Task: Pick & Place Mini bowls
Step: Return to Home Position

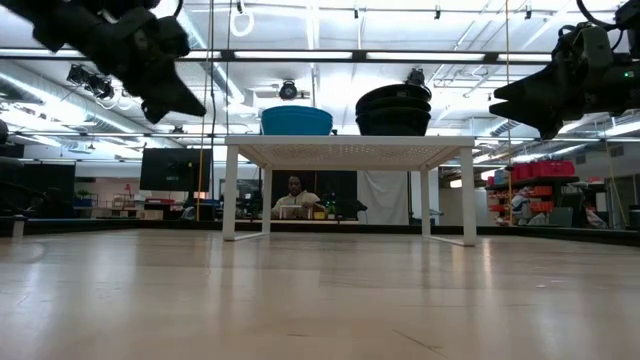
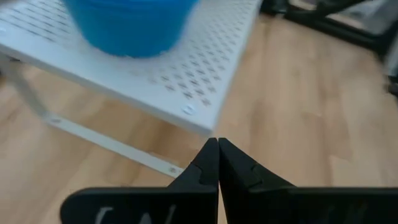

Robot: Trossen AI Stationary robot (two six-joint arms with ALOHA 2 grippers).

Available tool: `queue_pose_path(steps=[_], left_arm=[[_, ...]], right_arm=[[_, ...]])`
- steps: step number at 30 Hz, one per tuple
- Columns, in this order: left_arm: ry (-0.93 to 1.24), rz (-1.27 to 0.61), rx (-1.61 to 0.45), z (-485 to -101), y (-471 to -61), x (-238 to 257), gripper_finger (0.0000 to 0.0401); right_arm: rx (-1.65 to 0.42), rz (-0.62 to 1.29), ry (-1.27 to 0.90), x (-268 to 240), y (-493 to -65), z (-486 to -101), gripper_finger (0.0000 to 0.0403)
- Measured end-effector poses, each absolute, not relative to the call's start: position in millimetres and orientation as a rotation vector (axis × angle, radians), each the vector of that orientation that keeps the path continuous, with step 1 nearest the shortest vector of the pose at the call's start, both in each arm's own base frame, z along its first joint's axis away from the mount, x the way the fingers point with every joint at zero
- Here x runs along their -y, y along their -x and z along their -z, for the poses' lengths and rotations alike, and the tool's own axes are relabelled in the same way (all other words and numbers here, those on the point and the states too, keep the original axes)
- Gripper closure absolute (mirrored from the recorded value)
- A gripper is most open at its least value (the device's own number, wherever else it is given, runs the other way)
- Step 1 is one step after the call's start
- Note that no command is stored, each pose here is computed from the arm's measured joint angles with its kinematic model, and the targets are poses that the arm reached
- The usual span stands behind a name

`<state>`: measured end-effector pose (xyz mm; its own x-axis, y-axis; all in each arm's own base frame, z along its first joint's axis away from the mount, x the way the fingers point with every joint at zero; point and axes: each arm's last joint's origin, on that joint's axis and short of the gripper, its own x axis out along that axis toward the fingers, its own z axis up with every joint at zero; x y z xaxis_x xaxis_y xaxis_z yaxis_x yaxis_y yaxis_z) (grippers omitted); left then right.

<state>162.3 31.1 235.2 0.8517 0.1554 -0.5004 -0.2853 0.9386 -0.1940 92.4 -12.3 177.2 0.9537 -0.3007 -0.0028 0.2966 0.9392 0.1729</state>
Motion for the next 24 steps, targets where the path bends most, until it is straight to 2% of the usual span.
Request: queue_pose_path(steps=[4, 13, 24], left_arm=[[0.287, -0.156, -0.480, -214.8, -151.4, -26.7, 0.0400], [0.272, -0.145, -0.436, -170.3, -131.4, -22.7, 0.0400], [0.136, -0.112, -0.313, -154.4, -113.5, -19.2, 0.0400]], right_arm=[[0.024, 0.305, -0.173, 12.3, -92.4, -177.2, 0.0207], [0.024, 0.305, -0.173, 12.3, -92.4, -177.2, 0.0207], [0.024, 0.305, -0.173, 12.3, -92.4, -177.2, 0.0207]])
